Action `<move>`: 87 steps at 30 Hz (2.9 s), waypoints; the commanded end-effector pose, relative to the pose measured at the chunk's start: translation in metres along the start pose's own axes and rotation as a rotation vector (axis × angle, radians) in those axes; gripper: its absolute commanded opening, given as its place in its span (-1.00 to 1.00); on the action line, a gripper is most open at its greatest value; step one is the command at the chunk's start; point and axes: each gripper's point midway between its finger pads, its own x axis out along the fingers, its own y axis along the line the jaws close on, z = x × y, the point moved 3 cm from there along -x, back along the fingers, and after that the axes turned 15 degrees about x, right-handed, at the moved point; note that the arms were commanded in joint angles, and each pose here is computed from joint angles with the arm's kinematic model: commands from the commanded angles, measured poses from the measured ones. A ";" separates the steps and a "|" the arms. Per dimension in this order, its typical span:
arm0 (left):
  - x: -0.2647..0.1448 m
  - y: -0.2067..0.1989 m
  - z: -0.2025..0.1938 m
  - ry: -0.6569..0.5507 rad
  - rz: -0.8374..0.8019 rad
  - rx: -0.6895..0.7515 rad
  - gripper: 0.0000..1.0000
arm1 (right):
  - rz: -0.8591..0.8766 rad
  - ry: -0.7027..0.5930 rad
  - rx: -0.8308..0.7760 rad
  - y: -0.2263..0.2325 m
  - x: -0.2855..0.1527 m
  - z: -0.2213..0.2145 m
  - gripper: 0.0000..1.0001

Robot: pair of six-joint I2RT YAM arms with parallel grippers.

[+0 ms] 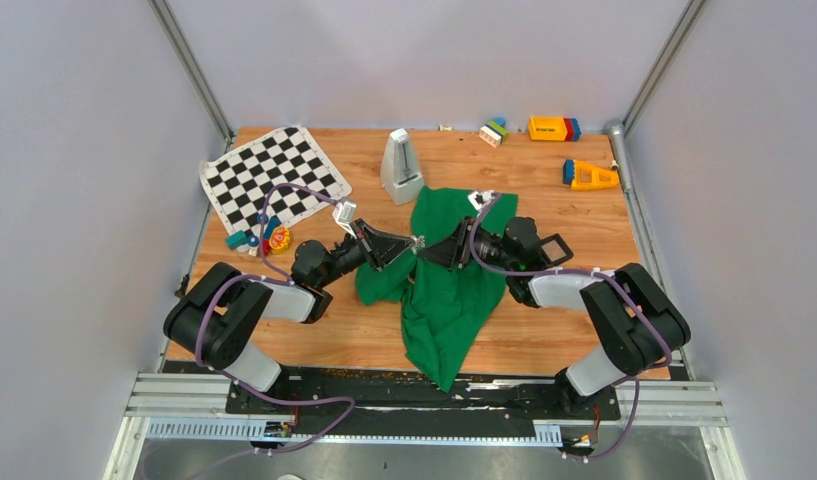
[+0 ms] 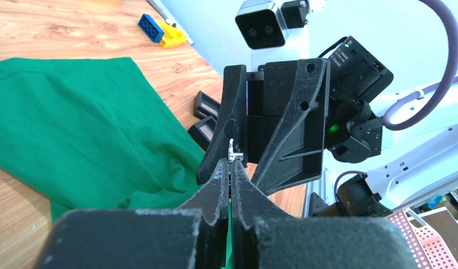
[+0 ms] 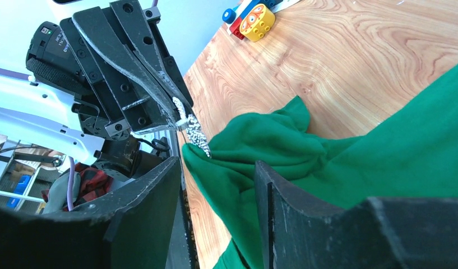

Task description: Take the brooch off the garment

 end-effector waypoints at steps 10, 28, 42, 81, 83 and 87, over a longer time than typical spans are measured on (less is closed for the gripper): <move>0.007 -0.018 0.026 -0.074 -0.093 0.074 -1.00 | 0.113 0.015 -0.042 0.021 -0.006 0.005 -0.09; 0.008 -0.031 0.027 -0.075 -0.137 0.103 -1.00 | 0.113 0.025 -0.024 0.017 -0.004 0.003 -0.32; 0.012 -0.046 0.019 -0.042 -0.172 0.174 -1.00 | 0.109 0.030 0.001 0.012 -0.003 0.004 -0.54; 0.018 -0.009 -0.007 0.125 0.129 0.240 -1.00 | 0.150 0.053 -0.016 0.014 -0.012 0.004 -0.02; 0.010 0.000 -0.001 0.133 0.214 0.280 -1.00 | 0.145 0.059 -0.012 0.013 -0.011 0.003 0.00; 0.001 0.005 0.011 0.148 0.283 0.352 -1.00 | 0.124 0.081 -0.006 0.006 -0.003 0.000 -0.06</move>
